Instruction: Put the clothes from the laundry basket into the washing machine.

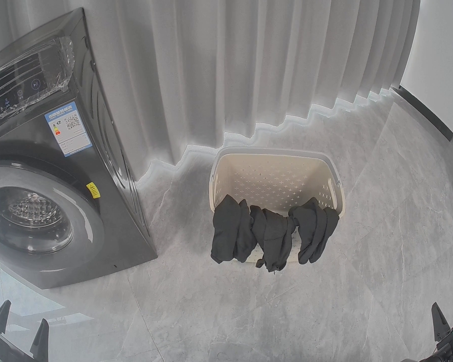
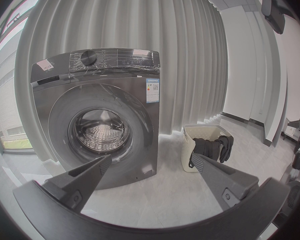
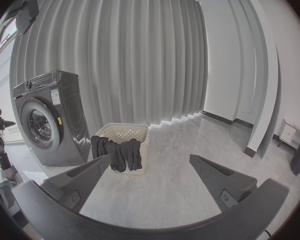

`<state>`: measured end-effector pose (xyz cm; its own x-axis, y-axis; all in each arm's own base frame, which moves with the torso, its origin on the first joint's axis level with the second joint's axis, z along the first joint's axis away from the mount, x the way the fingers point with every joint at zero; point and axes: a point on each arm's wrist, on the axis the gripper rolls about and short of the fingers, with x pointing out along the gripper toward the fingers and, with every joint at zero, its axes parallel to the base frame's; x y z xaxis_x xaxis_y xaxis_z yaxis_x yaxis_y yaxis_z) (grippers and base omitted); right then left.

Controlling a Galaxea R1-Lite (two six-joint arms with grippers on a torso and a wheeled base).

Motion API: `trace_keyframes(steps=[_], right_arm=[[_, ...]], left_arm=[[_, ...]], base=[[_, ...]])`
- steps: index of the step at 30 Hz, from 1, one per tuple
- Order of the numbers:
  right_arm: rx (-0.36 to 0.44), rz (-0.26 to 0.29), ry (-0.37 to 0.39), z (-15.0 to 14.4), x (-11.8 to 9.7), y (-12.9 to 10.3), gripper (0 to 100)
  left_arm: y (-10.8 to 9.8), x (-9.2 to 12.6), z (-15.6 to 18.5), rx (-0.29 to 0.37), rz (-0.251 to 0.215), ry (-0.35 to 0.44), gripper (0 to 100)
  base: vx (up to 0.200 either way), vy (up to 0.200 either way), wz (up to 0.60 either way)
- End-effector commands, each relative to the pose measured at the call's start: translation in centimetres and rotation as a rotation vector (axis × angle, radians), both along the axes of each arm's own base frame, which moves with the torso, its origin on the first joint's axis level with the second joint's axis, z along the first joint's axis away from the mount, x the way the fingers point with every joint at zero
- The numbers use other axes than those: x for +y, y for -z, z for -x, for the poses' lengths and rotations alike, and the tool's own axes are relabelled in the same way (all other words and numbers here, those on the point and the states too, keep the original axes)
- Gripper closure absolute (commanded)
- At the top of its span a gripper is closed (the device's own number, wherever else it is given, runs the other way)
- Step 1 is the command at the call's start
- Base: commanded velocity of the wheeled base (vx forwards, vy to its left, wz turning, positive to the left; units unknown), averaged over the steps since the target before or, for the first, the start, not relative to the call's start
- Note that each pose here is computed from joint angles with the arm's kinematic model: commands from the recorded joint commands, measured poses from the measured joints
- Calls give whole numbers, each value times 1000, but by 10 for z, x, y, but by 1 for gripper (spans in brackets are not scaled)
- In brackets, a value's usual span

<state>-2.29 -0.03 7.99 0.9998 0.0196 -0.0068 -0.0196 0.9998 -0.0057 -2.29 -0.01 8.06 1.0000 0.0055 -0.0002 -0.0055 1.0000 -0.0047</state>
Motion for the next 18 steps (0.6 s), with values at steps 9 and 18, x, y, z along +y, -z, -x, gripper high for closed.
trace_keyframes(steps=[9,18], right_arm=[[2,0,-2,0,0,4,0],[2,0,-2,0,0,4,0]], left_arm=[[5,0,0,4,-3,-2,0],[5,0,0,4,-2,-2,0]], base=[[0,0,0],[0,-133,0]])
